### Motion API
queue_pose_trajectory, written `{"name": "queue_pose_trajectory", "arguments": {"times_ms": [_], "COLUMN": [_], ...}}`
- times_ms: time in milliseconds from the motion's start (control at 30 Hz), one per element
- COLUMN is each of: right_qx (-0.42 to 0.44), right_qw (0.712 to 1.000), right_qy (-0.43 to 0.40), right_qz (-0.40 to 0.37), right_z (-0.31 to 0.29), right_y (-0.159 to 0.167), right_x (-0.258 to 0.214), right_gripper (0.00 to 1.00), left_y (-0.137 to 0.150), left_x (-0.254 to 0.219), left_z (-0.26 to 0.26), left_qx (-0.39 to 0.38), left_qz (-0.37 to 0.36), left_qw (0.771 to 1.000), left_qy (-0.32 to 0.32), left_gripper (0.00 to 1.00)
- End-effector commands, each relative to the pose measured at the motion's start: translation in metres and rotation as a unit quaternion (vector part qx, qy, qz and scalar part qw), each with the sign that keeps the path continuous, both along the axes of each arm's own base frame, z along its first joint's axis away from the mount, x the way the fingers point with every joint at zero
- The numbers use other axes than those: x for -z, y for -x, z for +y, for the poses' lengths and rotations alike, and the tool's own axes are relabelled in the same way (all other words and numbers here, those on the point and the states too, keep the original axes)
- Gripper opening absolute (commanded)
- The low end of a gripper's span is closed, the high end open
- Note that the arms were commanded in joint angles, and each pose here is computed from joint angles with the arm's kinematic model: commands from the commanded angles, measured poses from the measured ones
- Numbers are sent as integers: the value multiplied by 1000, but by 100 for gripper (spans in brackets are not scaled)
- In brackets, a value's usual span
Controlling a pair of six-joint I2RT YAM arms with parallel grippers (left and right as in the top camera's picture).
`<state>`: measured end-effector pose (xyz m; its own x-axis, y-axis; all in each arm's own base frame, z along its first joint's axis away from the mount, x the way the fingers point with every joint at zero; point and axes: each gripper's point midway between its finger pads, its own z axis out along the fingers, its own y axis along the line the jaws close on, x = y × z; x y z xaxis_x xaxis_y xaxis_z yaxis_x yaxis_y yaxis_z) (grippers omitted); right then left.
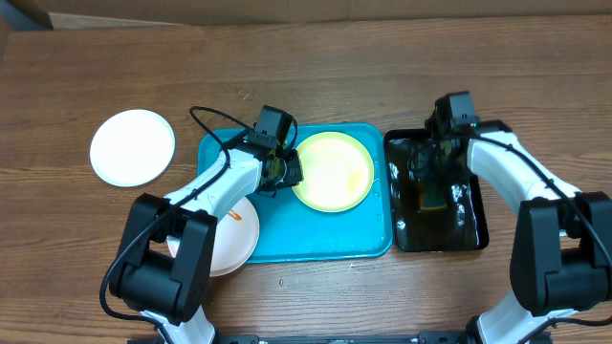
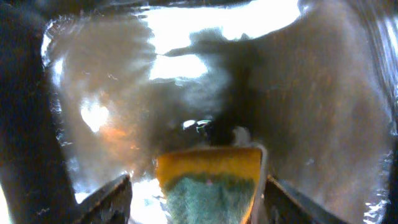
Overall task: Clean dirty plates on tray and stack at the side
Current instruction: 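Release the sponge in the black tray and raise the right gripper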
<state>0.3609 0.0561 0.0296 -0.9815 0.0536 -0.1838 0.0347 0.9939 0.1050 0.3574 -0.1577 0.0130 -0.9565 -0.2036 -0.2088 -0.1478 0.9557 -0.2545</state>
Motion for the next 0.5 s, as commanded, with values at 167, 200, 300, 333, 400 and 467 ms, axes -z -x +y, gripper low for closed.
{"name": "queue_pose_trajectory", "arguments": {"times_ms": [167,200,300,333,400,467], "right_qx": [28,39,87,110,147,172], "right_qw": [995,994,991,989,985,982], "right_qy": [-10,-10,-12,-12,-11,-9], "right_qz": [-93,-98,-98,-95,-86,-77], "right_z": [-12,-21,-50,-63,-88,-109], "right_y": [-63,-67,-69,-68,-63,-56], "right_x": [-79,-83,-84,-84,-82,-80], "right_gripper": [82,86,91,92,100,100], "left_y": [8,9,9,10,8,4], "left_x": [13,15,19,20,18,14], "left_z": [3,3,4,4,4,6], "left_qx": [7,7,8,8,22,33], "left_qz": [3,5,10,10,4,-1], "left_qw": [1000,1000,1000,1000,1000,999], "left_qy": [-11,-12,-13,-13,-16,-20], "left_gripper": [26,25,11,7,4,4]}}
